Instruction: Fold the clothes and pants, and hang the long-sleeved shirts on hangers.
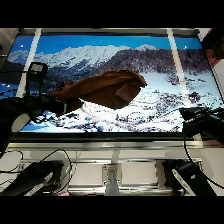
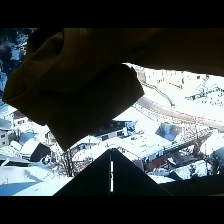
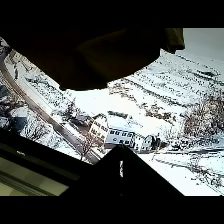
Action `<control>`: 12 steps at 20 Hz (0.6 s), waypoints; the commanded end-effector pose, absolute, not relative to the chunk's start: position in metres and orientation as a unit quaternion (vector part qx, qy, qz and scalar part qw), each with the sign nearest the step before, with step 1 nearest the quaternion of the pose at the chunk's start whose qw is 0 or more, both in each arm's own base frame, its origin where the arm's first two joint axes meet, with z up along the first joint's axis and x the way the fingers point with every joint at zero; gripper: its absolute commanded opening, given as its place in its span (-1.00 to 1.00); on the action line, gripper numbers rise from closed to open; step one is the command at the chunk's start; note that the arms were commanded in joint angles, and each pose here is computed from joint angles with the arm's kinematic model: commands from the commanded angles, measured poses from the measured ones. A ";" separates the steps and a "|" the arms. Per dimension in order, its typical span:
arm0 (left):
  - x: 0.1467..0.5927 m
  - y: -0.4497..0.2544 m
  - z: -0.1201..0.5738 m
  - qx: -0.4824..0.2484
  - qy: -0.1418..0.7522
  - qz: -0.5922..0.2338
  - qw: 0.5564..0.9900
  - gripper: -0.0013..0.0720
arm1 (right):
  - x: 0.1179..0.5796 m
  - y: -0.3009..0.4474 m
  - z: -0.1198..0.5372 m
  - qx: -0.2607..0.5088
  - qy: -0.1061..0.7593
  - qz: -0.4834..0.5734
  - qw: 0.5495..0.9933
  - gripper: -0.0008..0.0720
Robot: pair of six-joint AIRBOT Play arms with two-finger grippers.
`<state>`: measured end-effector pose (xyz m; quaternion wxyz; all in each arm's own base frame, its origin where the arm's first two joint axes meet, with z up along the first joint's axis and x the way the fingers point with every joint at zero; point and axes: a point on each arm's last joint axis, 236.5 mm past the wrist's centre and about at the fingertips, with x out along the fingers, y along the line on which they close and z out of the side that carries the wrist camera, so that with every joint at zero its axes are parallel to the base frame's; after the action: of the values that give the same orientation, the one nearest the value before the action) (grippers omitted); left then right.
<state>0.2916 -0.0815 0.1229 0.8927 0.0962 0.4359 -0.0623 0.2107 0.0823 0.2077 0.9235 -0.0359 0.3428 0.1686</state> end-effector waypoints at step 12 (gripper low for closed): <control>0.292 -0.082 0.123 0.096 0.435 -0.063 0.893 -0.92 | 0.232 0.073 0.153 -0.071 0.411 0.138 0.898 -0.95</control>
<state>0.2919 -0.0816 0.1232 0.8930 0.0964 0.4351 -0.0625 0.2227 0.0759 0.1822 0.9131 -0.0563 0.3749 0.1497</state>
